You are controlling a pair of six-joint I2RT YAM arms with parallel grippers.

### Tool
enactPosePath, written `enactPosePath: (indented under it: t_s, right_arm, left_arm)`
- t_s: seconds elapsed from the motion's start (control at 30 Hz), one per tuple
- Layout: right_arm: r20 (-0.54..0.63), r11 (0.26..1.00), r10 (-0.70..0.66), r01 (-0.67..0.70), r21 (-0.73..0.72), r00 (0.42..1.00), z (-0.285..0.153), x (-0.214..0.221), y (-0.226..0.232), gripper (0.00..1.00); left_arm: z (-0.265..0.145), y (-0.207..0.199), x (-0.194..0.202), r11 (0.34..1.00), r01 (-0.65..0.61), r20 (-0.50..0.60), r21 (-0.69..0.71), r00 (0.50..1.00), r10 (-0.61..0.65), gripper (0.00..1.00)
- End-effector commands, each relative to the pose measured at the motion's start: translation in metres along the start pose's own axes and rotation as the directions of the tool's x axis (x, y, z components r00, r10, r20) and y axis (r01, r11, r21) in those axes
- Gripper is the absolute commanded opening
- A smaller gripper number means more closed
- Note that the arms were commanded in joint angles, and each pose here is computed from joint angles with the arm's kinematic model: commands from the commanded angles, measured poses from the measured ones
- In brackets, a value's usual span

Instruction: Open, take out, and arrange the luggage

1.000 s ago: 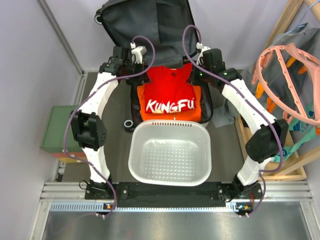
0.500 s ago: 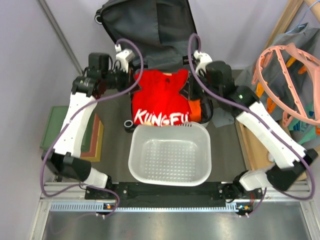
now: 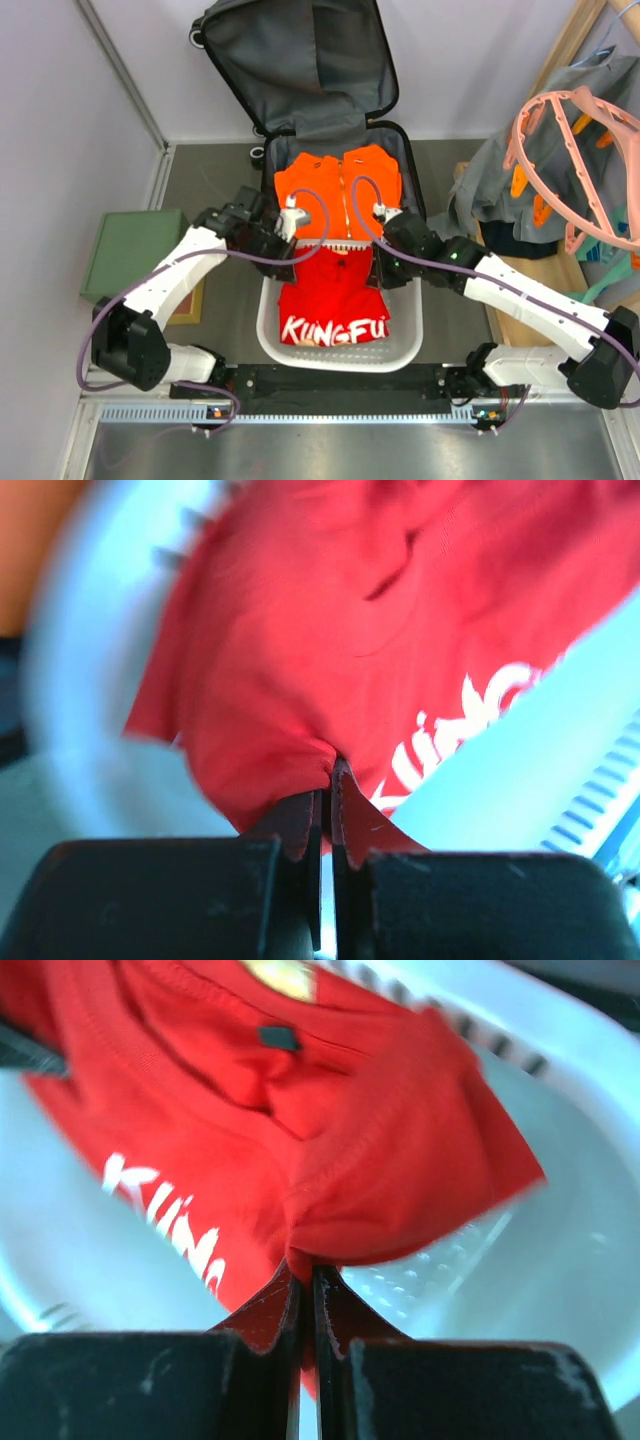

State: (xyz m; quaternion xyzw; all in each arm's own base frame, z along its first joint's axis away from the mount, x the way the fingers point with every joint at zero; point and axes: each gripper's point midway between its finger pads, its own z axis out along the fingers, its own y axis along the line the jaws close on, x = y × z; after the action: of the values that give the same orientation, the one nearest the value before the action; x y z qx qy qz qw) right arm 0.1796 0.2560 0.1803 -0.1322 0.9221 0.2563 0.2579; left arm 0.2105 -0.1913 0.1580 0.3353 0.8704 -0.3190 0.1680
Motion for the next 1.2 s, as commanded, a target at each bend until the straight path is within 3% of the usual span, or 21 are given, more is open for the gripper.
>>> enactPosePath:
  t_s: [0.0, 0.23, 0.4, 0.47, 0.5, 0.53, 0.6, 0.8, 0.93, 1.03, 1.07, 1.17]
  right_arm:
    - [0.065, 0.997, -0.001, -0.004, 0.077, 0.998, 0.005, -0.007, -0.015, 0.0]
    - [-0.037, 0.989, -0.005, 0.01, 0.146, 0.999, 0.026, 0.019, -0.034, 0.0]
    - [-0.062, 0.971, -0.007, 0.021, 0.237, 0.998, 0.035, 0.03, -0.056, 0.0]
    - [-0.069, 0.967, -0.018, 0.035, 0.254, 0.997, 0.039, 0.028, -0.057, 0.11]
    - [-0.071, 0.965, -0.027, 0.045, 0.258, 0.997, 0.038, 0.025, -0.057, 0.2]
    - [-0.074, 0.964, -0.035, 0.053, 0.261, 0.997, 0.038, 0.023, -0.057, 0.34]
    - [-0.047, 0.964, -0.074, 0.084, 0.254, 0.996, 0.031, 0.009, -0.05, 0.45]
    - [0.064, 0.96, -0.181, 0.162, 0.227, 0.981, -0.011, -0.034, -0.03, 0.58]
    - [0.162, 0.956, -0.228, 0.189, 0.226, 0.96, -0.034, -0.073, -0.015, 0.66]
    - [0.197, 0.962, -0.187, 0.139, 0.236, 0.962, -0.034, -0.113, -0.024, 0.67]
    - [0.22, 0.972, -0.172, 0.129, 0.195, 0.96, -0.035, -0.127, -0.018, 0.67]
    - [0.246, 0.975, -0.12, 0.067, 0.212, 0.962, -0.019, -0.16, -0.042, 0.67]
  left_arm:
    - [0.015, 0.01, 0.0, 0.995, -0.068, 0.021, -0.066, 0.997, 0.07, 0.0]
    - [0.019, 0.035, 0.006, 0.984, -0.063, -0.059, -0.166, 0.997, 0.054, 0.0]
    - [0.027, 0.039, 0.019, 0.984, -0.094, -0.106, -0.153, 0.991, 0.078, 0.02]
    - [0.029, 0.035, 0.021, 0.989, -0.089, -0.124, -0.122, 0.99, 0.074, 0.2]
    - [0.029, 0.032, 0.021, 0.99, -0.092, -0.128, -0.104, 0.989, 0.079, 0.37]
    - [0.025, 0.026, 0.017, 0.992, -0.095, -0.126, -0.086, 0.989, 0.084, 0.42]
    - [0.018, 0.02, 0.01, 0.99, -0.125, -0.109, -0.067, 0.987, 0.117, 0.53]
    - [-0.019, -0.012, -0.029, 0.969, -0.248, -0.001, -0.021, 0.969, 0.248, 0.6]
    - [-0.05, -0.03, -0.082, 0.962, -0.269, 0.129, -0.049, 0.953, 0.273, 0.62]
    - [-0.063, 0.009, -0.131, 0.971, -0.07, 0.29, -0.226, 0.947, 0.136, 0.64]
    - [-0.071, 0.031, -0.142, 0.965, 0.053, 0.358, -0.258, 0.933, 0.044, 0.64]
    - [-0.081, 0.097, -0.163, 0.893, 0.282, 0.508, -0.35, 0.859, -0.072, 0.66]
